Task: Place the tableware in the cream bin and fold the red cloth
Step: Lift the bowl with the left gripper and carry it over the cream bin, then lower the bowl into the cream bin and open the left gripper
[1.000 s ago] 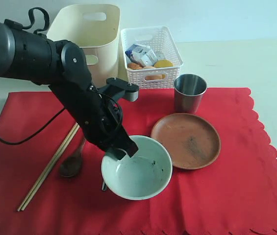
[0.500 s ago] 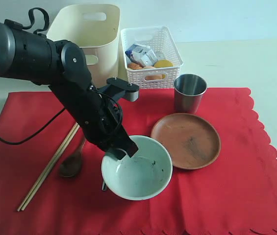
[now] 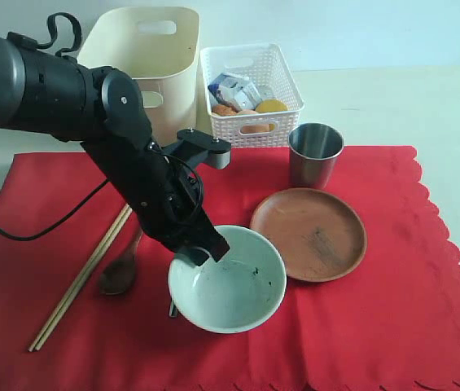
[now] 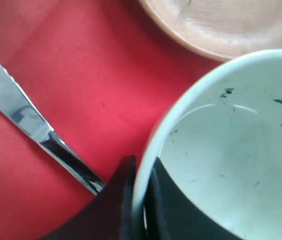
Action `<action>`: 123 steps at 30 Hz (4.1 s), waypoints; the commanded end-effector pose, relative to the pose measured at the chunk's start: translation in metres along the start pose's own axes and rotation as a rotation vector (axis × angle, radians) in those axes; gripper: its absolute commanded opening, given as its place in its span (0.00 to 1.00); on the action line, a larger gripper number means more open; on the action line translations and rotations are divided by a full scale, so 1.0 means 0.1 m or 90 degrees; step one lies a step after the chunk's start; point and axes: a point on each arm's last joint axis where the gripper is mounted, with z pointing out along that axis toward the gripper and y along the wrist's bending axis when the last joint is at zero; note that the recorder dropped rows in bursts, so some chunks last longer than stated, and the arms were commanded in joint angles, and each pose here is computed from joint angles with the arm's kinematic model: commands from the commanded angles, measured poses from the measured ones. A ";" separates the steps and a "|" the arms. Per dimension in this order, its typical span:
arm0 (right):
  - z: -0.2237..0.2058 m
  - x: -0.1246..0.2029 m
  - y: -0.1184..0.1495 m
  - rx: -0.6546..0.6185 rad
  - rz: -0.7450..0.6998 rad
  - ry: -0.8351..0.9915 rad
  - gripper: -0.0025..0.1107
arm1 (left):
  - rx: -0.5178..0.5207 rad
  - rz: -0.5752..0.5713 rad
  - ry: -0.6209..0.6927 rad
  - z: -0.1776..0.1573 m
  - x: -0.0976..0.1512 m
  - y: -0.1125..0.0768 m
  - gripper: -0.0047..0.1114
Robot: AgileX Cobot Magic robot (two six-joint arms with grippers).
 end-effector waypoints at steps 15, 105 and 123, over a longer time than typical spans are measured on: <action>0.00 0.00 0.00 0.005 -0.001 -0.008 0.02 | -0.014 0.027 -0.006 -0.06 0.00 -0.02 0.04; 0.00 0.01 0.00 0.005 -0.005 -0.001 0.02 | -0.037 -0.217 -0.532 -2.13 -0.64 0.98 0.04; 0.00 0.01 0.00 0.003 -0.001 -0.001 0.02 | -0.017 -0.351 -0.563 -1.93 -0.63 1.76 0.04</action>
